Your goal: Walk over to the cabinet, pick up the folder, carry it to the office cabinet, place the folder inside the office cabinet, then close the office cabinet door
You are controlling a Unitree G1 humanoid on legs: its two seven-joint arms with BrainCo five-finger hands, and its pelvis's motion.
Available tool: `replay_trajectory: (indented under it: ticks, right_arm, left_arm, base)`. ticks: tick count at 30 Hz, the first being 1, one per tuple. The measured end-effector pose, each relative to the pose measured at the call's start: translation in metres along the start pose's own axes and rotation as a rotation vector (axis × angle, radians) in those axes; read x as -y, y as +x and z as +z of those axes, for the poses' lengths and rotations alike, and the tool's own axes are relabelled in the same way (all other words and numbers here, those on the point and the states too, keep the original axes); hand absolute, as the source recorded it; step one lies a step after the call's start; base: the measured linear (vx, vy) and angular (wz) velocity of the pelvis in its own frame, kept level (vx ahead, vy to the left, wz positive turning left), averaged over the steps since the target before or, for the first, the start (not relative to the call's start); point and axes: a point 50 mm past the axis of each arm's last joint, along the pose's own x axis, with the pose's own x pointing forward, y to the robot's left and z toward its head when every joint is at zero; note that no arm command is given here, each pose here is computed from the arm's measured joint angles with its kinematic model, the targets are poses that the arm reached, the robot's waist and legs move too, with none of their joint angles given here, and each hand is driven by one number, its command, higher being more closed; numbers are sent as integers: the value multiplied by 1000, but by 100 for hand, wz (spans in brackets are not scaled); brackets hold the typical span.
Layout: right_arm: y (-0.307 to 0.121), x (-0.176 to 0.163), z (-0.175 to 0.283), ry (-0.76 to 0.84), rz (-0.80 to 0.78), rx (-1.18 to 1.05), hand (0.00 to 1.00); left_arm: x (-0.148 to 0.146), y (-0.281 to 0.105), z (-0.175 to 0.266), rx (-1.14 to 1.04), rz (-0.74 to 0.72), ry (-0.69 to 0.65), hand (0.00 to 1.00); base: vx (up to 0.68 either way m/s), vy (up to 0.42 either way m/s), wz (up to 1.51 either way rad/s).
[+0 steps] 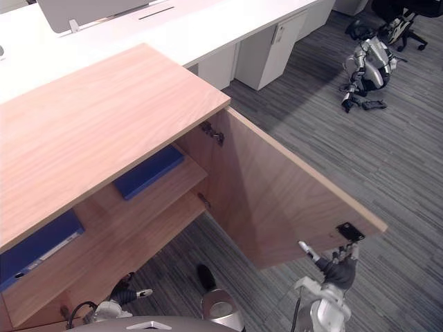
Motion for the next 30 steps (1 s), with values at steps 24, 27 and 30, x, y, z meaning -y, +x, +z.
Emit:
replay_trajectory:
  ticks: [24,27,30]
  right_arm:
    - [-110,-55,-32,-61,772,-476,0]
    - [-117,-83,-35,-78,973,-467,0]
    - [-91,-132,-34,-73,1080,-316,0]
  left_arm:
    - [-25,17,33,61,25,148,0]
    - [-31,16,26,33,47,128,0]
    - [-35,15,21,19,59,120,0]
  base:
    - [-48,-68,14]
    - [-16,-72,64]
    - [2,-7,105]
